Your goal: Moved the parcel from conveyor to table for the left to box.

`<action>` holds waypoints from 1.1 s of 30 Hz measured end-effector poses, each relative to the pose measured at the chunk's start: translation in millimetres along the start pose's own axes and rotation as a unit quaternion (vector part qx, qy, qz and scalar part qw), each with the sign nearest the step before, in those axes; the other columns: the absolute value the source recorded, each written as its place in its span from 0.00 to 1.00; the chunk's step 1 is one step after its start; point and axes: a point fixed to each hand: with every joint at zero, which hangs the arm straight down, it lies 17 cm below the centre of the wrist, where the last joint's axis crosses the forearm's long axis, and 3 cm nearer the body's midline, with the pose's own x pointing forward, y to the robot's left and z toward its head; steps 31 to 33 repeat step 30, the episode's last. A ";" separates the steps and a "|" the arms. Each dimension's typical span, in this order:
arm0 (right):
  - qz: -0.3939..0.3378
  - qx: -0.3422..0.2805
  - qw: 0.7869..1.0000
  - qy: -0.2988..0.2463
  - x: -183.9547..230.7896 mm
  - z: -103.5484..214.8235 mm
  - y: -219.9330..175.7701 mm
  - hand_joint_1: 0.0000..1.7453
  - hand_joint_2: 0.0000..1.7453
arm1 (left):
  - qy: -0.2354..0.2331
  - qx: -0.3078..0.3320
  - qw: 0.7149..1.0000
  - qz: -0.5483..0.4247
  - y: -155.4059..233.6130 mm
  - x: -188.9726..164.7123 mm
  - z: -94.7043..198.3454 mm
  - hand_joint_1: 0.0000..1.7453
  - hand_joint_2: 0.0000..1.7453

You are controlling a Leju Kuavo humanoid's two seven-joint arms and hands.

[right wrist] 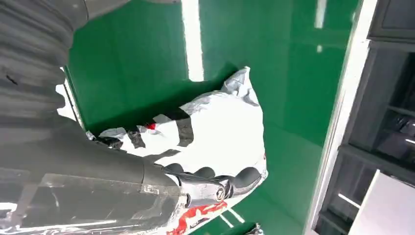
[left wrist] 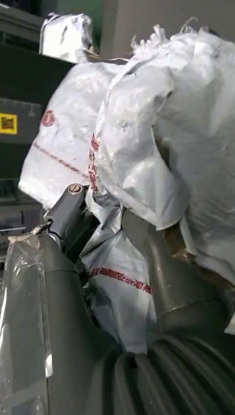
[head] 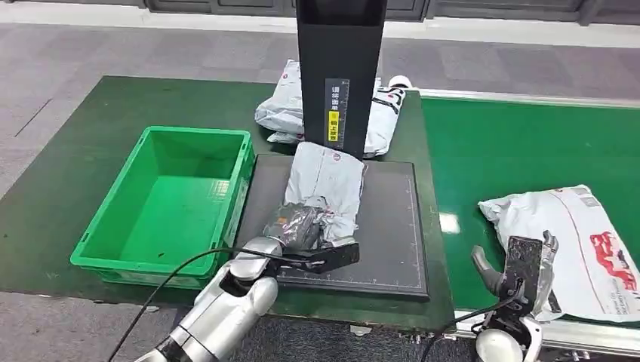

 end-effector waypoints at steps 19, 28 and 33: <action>-0.010 -0.030 1.000 0.003 -11.1 3.6 -23.1 0.00 1.00 | -0.021 0.322 0.946 0.030 186.5 -0.6 55.9 1.00 1.00; -0.023 -0.037 0.999 0.006 -23.6 12.1 -31.2 0.00 1.00 | -0.018 0.507 0.862 0.021 271.7 -15.2 148.8 1.00 1.00; -0.023 -0.036 0.999 0.007 -24.5 12.4 -30.8 0.00 1.00 | -0.014 0.514 0.858 0.019 275.8 -19.1 156.1 1.00 1.00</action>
